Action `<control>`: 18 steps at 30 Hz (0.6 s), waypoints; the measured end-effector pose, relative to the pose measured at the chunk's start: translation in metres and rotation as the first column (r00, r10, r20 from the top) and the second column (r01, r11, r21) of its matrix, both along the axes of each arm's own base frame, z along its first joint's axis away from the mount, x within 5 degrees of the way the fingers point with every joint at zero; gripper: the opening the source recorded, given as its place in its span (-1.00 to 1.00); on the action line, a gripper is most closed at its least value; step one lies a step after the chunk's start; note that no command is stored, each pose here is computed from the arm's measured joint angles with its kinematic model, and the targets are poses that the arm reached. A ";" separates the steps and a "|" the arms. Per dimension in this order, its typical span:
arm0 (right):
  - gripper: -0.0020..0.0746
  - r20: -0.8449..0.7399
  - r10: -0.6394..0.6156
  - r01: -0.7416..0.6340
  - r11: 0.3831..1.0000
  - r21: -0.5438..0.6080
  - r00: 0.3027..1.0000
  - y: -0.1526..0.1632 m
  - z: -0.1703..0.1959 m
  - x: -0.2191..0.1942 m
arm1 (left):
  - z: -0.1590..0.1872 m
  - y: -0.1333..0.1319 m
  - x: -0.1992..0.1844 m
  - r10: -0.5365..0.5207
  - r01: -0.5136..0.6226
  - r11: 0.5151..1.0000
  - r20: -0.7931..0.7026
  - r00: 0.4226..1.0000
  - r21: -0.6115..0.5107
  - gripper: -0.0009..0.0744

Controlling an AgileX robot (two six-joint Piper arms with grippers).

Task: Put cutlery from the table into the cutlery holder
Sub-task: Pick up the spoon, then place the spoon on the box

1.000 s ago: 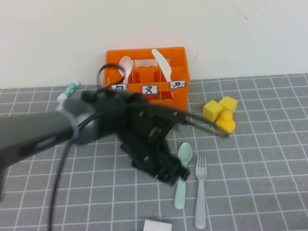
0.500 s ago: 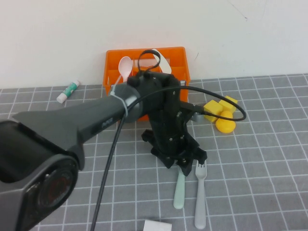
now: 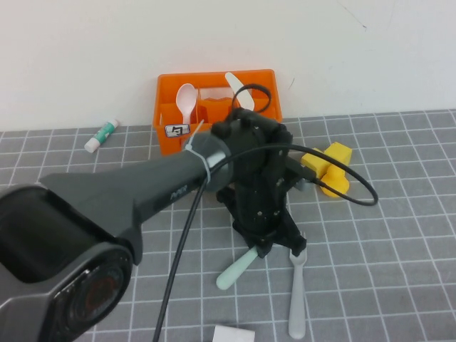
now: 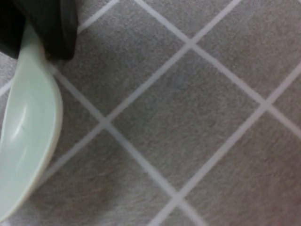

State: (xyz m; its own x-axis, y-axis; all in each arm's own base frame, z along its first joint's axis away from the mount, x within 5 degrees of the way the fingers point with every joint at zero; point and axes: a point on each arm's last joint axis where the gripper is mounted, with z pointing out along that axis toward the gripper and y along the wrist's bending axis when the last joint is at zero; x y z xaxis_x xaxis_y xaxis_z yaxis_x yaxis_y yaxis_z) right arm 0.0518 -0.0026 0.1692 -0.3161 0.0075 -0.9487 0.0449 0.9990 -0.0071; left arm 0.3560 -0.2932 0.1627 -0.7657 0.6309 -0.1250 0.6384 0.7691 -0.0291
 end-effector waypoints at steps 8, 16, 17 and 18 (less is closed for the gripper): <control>-0.71 0.000 0.000 0.000 1.000 0.000 1.000 0.000 0.000 0.000 | 0.028 -0.010 -0.018 -0.104 0.104 0.994 0.012 0.995 -0.021 -0.75; -0.71 0.000 0.000 0.000 1.000 0.000 1.000 0.000 0.000 0.000 | 0.124 0.006 -0.042 -0.135 0.179 0.969 0.236 0.962 -0.173 -0.75; -0.71 0.000 0.000 0.000 1.000 0.000 1.000 0.000 0.000 0.000 | 0.131 0.012 -0.046 -0.132 0.184 0.967 0.268 0.954 -0.178 -0.75; -0.71 0.000 0.000 0.000 1.000 0.000 1.000 0.000 0.000 0.000 | 0.136 0.016 -0.049 -0.128 0.189 0.965 0.299 0.946 -0.184 -0.76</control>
